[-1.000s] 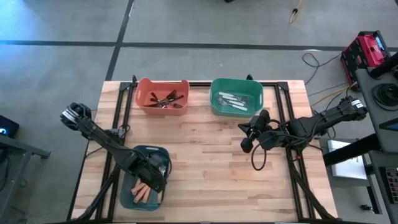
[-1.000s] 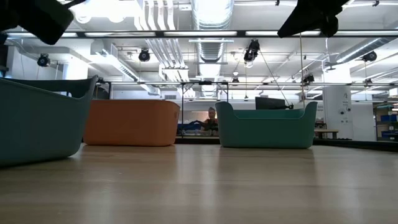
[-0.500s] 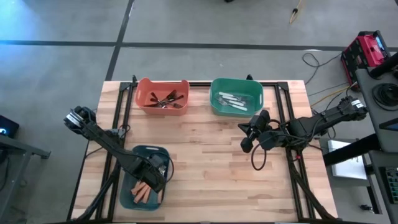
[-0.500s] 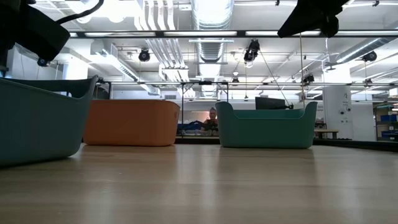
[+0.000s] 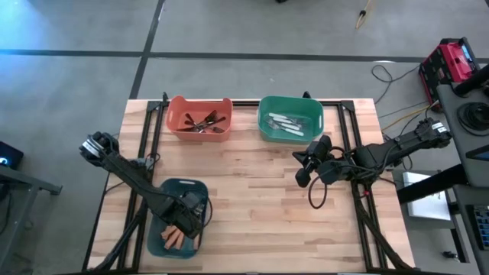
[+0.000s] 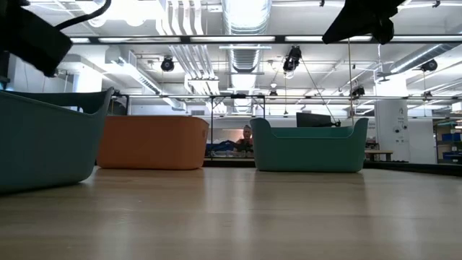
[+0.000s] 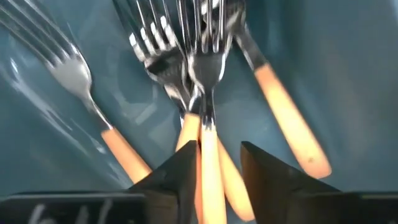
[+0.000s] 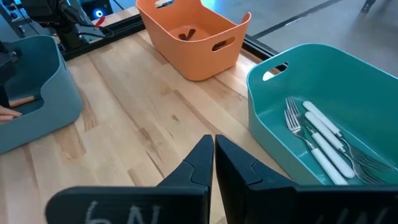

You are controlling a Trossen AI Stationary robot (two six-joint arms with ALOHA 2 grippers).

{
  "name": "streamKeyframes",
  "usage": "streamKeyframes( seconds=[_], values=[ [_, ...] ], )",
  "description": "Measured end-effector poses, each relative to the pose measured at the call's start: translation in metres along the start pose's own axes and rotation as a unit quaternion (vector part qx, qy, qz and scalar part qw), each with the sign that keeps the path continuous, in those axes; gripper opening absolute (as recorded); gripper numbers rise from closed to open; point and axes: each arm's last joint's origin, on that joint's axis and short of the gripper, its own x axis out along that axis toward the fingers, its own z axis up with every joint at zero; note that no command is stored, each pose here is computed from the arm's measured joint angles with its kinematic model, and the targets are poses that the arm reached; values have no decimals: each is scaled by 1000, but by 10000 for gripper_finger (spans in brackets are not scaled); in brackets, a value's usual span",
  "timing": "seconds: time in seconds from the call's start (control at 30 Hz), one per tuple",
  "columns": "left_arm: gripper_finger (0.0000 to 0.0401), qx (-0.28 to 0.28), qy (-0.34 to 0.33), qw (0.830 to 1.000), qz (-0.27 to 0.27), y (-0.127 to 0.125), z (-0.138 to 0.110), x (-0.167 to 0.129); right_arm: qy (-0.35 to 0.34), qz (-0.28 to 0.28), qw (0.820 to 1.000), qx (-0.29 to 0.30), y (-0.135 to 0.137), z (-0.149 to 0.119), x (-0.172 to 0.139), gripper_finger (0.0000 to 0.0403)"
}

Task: Sort silverware by color (type)
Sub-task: Adjust the orange forks in the blue-green bin

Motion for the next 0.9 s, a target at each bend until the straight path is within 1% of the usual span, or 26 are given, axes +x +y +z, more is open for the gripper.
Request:
streamKeyframes(
  seconds=[0.17, 0.3, 0.53, 0.67, 0.77, 0.9],
  values=[
    [144, -3, 7, 1000, 17, -2, -7, 9, 0, 0, 1000, 3, 0, 0, 0, 9],
    [158, -4, 9, 999, 36, -3, -7, 19, 0, 0, 1000, 3, 0, 0, 0, 9],
    [159, -5, 14, 999, 49, -4, -8, 25, 0, 0, 1000, 4, 0, 0, 0, 9],
    [159, -21, 12, 998, 60, -2, -8, 24, 0, 0, 1000, 8, 0, 0, 0, 9],
    [159, -30, 4, 998, 63, -2, -7, 24, 0, 0, 1000, 9, 0, 0, 0, 9],
    [158, -26, 5, 998, 54, -6, -7, 20, -1, 1, 1000, 10, 0, 0, 0, 9]
  ],
)
